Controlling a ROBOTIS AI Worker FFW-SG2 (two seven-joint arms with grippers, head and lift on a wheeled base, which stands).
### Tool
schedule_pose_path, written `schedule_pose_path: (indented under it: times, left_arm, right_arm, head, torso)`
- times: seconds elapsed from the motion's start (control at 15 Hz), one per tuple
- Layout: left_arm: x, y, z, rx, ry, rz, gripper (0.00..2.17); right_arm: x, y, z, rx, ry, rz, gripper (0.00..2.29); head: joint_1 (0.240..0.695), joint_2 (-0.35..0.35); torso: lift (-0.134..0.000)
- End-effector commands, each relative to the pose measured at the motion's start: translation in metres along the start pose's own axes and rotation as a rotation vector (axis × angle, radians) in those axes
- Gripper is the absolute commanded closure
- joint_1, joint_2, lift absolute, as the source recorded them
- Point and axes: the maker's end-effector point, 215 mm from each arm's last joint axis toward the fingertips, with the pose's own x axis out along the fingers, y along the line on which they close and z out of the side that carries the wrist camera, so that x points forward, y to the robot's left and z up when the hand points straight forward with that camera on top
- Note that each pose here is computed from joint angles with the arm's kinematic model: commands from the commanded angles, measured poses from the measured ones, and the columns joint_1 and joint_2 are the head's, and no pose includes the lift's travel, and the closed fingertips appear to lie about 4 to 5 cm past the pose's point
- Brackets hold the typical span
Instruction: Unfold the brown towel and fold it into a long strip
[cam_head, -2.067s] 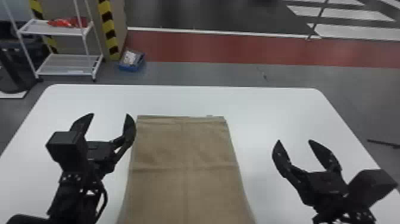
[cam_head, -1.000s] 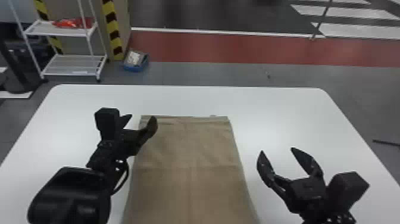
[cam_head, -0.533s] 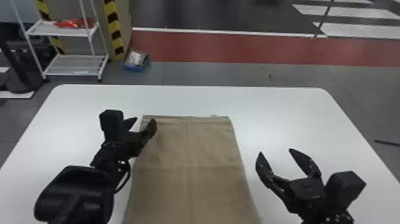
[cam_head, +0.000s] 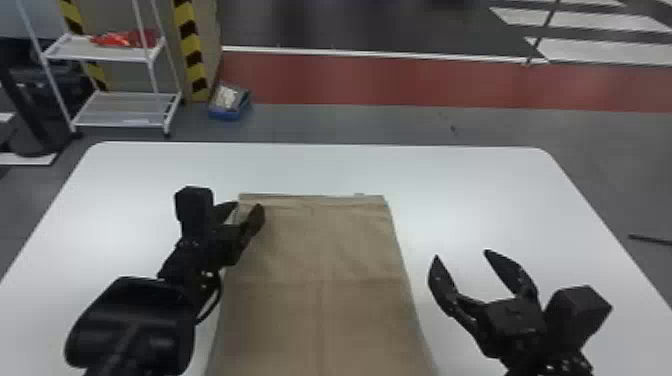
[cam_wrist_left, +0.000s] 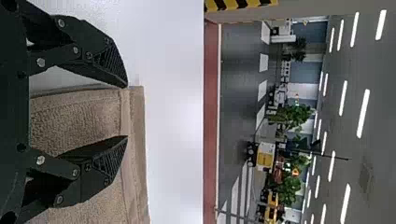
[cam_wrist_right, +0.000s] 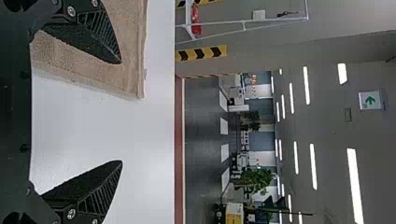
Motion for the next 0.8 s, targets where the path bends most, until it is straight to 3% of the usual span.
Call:
schedule_pose_path:
  times: [0.0, 0.4, 0.47, 0.53, 0.73]
  left_arm:
    - [0.0001, 0.0034, -0.0022, -0.002, 0.005, 0.007, 1.00]
    - [0.0005, 0.0026, -0.0044, 0.009, 0.016, 0.008, 0.99]
    - [0.0001, 0.0037, -0.0047, 0.009, 0.016, 0.014, 0.68]
    - [0.0000, 0.0037, -0.0039, 0.011, 0.015, 0.011, 0.53]
    - [0.0002, 0.0031, -0.0022, 0.010, 0.013, 0.013, 0.40]
  right_arm:
    - [0.0001, -0.0007, -0.0044, 0.003, 0.010, 0.000, 0.12]
    - [0.0018, -0.0015, -0.0055, 0.007, 0.013, 0.000, 0.12]
    - [0.0023, -0.0016, -0.0056, 0.007, 0.014, 0.000, 0.12]
    - [0.0023, -0.0016, -0.0056, 0.007, 0.014, 0.000, 0.12]
    - [0.0041, -0.0019, -0.0097, 0.014, 0.030, 0.001, 0.12]
  head:
    - [0.695, -0.092]
    - [0.695, -0.089]
    - [0.695, -0.090]
    - [0.695, -0.090]
    - [0.695, -0.089]
  torso:
    - [-0.114]
    - [-0.114]
    - [-0.114]
    - [-0.114]
    - [-0.114]
